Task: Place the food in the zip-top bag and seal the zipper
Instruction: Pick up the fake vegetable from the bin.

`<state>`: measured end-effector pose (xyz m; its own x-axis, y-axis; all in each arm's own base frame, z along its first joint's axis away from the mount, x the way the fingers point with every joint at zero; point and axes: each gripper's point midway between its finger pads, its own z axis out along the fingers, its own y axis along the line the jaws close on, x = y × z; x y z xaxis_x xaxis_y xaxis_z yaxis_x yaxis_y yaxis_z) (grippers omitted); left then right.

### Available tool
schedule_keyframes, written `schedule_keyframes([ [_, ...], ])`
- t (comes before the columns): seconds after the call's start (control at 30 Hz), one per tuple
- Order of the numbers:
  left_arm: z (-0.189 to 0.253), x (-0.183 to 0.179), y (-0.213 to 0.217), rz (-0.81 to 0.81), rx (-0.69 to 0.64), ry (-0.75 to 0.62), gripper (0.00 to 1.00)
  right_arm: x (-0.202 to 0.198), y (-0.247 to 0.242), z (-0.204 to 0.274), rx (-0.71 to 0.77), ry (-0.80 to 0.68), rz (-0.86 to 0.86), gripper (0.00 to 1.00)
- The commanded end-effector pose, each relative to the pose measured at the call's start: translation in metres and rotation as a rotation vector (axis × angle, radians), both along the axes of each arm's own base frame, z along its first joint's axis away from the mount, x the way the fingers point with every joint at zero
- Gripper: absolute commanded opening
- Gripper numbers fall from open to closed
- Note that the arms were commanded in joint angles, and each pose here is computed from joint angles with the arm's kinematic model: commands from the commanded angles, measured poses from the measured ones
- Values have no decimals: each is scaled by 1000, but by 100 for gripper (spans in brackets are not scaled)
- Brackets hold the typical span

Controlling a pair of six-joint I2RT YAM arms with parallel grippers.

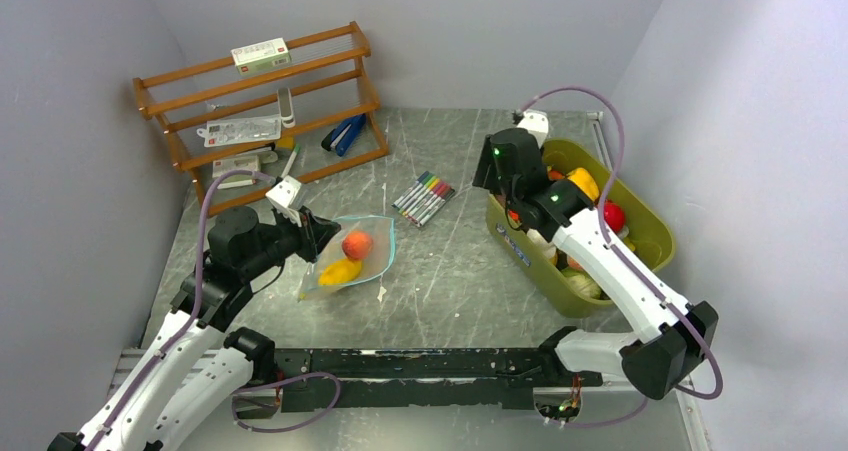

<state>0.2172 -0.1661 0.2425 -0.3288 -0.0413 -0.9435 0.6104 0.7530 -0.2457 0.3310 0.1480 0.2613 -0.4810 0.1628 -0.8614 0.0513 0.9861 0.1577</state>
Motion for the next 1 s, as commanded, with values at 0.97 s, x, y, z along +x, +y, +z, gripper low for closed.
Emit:
schedule_keyframes([
  [0.97, 10, -3, -3, -33, -14, -34, 7, 39, -108, -99, -289, 176, -89, 51],
])
